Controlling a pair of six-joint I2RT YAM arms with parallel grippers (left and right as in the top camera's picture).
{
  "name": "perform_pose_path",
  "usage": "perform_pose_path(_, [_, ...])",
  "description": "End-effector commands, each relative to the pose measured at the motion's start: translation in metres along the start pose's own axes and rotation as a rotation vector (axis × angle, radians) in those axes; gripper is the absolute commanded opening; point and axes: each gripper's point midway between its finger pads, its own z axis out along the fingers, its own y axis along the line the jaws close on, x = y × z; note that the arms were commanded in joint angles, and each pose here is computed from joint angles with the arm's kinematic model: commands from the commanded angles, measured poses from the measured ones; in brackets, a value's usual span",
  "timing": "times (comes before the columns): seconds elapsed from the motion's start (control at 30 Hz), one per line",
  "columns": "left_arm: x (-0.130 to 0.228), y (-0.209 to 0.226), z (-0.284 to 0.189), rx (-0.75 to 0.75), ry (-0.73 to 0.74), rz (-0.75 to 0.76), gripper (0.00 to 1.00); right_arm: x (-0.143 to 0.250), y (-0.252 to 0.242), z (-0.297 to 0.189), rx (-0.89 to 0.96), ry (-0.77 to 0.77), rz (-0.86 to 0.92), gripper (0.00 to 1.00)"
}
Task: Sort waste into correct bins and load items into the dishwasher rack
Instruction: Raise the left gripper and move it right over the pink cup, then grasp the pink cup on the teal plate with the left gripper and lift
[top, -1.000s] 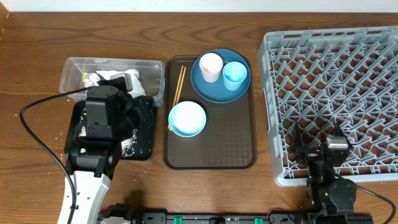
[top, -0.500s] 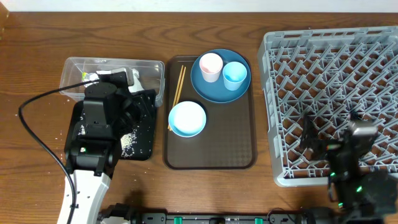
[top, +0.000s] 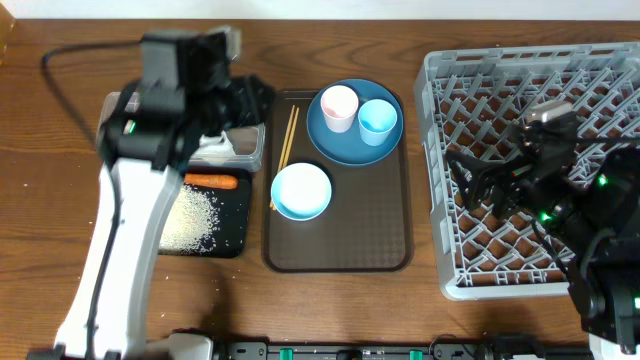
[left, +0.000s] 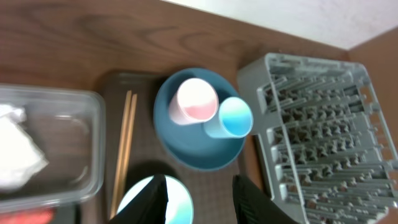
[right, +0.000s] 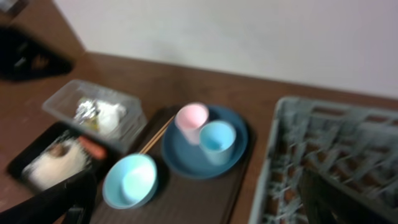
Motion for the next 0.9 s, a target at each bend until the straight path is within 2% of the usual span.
perform_pose_path(0.0, [-0.008,-0.013,0.034,0.014,0.059,0.059,0.36,0.009,-0.003,0.005,-0.002,0.058,0.038,0.99])
perform_pose_path(0.07, [-0.008,-0.013,0.056,-0.003,0.075,0.073,0.4,0.021,-0.014,0.009,0.047,0.108,0.061,0.99])
perform_pose_path(0.17, [-0.001,-0.013,0.088,0.0,0.111,0.085,0.53,0.037,-0.024,0.013,0.092,0.179,0.086,0.99])
perform_pose_path(0.37, [0.01,-0.005,0.126,-0.005,0.156,0.084,0.62,0.056,-0.03,0.018,0.107,0.266,0.105,0.99])
perform_pose_path(0.6, [0.022,0.001,0.167,-0.015,0.182,0.07,0.62,0.065,-0.036,0.03,0.109,0.314,0.127,0.99])
perform_pose_path(0.87, [0.035,0.019,0.21,-0.116,0.176,0.098,0.6,0.076,-0.042,0.041,0.109,0.368,0.151,0.99])
